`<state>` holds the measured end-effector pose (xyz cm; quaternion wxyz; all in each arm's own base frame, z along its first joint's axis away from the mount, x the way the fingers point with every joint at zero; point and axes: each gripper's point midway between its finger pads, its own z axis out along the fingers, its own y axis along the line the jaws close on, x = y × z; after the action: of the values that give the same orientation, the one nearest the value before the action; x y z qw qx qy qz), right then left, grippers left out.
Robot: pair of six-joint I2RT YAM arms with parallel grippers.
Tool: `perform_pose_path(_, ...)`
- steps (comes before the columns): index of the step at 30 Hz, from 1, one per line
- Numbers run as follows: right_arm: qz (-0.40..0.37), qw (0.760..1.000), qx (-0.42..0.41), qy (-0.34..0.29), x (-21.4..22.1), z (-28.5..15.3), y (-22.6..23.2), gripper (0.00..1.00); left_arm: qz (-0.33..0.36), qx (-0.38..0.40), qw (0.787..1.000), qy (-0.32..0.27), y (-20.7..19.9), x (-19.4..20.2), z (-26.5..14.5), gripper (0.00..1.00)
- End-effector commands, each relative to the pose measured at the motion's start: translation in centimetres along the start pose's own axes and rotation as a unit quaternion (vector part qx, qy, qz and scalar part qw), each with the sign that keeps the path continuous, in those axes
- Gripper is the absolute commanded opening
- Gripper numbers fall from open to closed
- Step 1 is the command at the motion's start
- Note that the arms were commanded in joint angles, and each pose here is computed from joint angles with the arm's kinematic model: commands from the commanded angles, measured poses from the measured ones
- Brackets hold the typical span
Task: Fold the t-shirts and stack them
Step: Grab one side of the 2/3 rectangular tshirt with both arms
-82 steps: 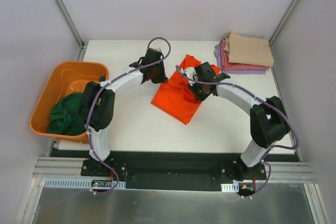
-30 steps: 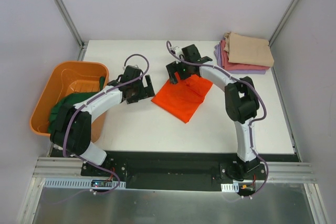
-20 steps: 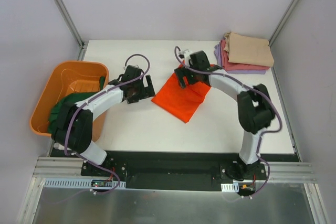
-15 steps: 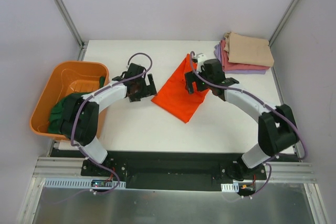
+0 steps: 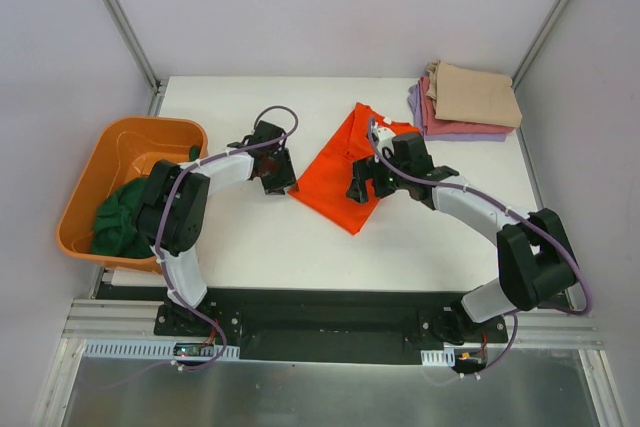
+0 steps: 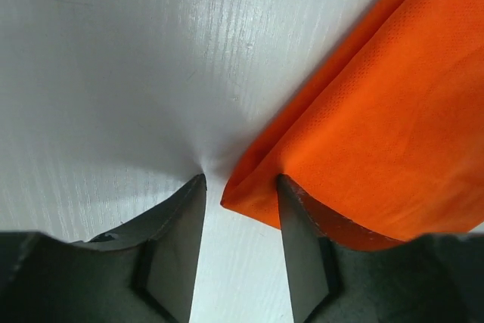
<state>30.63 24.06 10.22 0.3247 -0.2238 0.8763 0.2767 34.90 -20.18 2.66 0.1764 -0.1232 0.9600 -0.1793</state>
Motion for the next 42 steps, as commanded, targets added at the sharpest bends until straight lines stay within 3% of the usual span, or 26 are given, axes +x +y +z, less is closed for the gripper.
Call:
perform_pose_path(1, -0.010, 1.000, -0.013, -0.012, -0.6, -0.1, 1.2, 0.96, -0.012, 0.003, 1.000, 0.023, 0.2, 0.8, 0.6, 0.37)
perform_pose_path(5, -0.031, 0.999, 0.012, 0.017, 0.5, 0.2, 0.9, 0.96, -0.008, 0.018, 0.999, 0.034, -0.2, 1.2, 0.6, 0.25)
perform_pose_path(9, -0.087, 0.994, 0.036, 0.047, 1.7, 0.4, 1.7, 0.96, -0.007, 0.027, 0.999, 0.043, -0.5, 1.5, 0.7, 0.00)
perform_pose_path(14, -0.212, 0.972, 0.054, 0.090, 3.9, 1.1, 3.2, 0.99, -0.010, 0.015, 0.999, 0.030, 0.0, 1.2, 0.4, 0.00)
perform_pose_path(16, -0.240, 0.963, 0.036, 0.121, 4.7, 1.8, 4.1, 0.93, -0.010, 0.015, 1.000, 0.025, 0.0, 1.1, 0.1, 0.00)
perform_pose_path(22, -0.229, 0.952, 0.024, 0.202, 7.1, 3.0, 4.4, 0.77, -0.010, 0.008, 1.000, 0.010, 0.3, 0.6, -0.4, 0.00)
perform_pose_path(29, -0.212, 0.949, 0.036, 0.232, 9.5, 2.3, 4.0, 0.66, -0.011, 0.007, 1.000, 0.008, 0.5, 0.5, -0.5, 0.00)
perform_pose_path(36, -0.209, 0.946, 0.049, 0.244, 10.7, 2.1, 3.9, 0.62, -0.014, 0.003, 1.000, 0.007, 0.8, 0.3, -0.5, 0.00)
perform_pose_path(42, -0.227, 0.937, 0.125, 0.234, 9.6, 1.6, 1.9, 0.64, -0.014, 0.004, 1.000, 0.008, 0.9, 0.3, -0.6, 0.00)
